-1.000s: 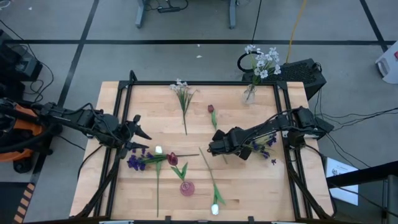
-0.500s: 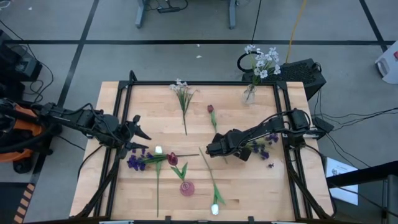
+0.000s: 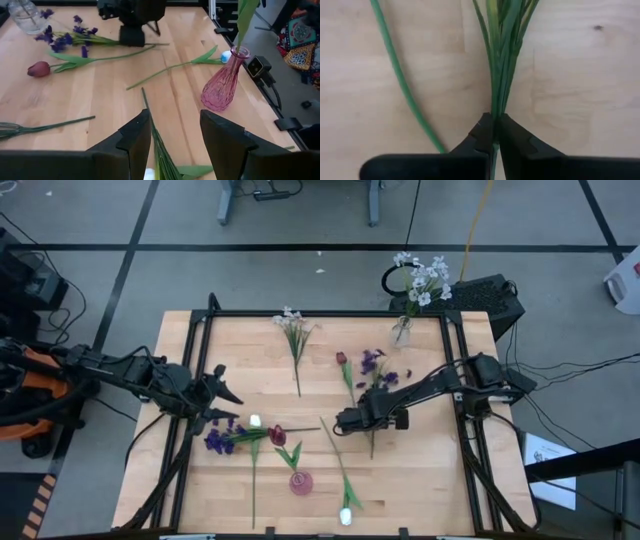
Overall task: Sort flowers into vase by color
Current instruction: Put the violet flower into the pink vase
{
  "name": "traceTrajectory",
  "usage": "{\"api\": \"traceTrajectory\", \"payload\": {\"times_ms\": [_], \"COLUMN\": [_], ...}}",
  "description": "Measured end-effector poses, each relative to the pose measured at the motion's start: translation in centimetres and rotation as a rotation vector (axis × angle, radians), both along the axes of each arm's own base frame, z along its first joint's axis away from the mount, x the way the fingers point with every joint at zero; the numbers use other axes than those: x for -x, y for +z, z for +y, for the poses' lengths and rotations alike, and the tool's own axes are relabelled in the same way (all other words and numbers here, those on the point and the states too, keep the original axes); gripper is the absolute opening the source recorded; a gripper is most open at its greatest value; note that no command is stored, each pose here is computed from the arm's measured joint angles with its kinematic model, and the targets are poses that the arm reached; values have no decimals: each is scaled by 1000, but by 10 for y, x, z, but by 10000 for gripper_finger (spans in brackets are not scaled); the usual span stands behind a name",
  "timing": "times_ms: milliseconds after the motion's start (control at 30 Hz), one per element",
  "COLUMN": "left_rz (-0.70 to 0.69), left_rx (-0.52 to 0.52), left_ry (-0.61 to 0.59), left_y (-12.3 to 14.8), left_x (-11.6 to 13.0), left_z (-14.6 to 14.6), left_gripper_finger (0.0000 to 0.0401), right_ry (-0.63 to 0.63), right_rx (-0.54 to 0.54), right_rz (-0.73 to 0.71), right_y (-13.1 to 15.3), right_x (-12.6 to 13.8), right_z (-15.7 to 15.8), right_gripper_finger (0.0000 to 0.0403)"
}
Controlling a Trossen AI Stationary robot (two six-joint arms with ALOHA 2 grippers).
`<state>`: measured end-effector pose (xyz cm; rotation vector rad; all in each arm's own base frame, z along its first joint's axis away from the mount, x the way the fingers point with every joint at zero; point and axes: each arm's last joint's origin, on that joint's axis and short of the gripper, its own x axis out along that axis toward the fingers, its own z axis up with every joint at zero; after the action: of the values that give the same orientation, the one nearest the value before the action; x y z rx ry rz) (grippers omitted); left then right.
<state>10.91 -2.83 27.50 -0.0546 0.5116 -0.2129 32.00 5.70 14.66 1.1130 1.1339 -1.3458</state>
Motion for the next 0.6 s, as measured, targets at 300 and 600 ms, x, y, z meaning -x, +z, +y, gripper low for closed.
{"api": "traceTrajectory", "payload": {"times_ms": [300, 600], "left_rz": [15, 33], "left_rx": [87, 177], "left_ry": [109, 169], "left_y": [0, 0], "left_x": [-1, -1], "left_z": [1, 2], "left_gripper_finger": [176, 176], "right_ry": [308, 376], "right_rx": [-117, -112], "right_rz": [8, 39], "right_y": [17, 17], "right_x": [5, 8], "right_z": [3, 3], "right_gripper_finger": [14, 70]}}
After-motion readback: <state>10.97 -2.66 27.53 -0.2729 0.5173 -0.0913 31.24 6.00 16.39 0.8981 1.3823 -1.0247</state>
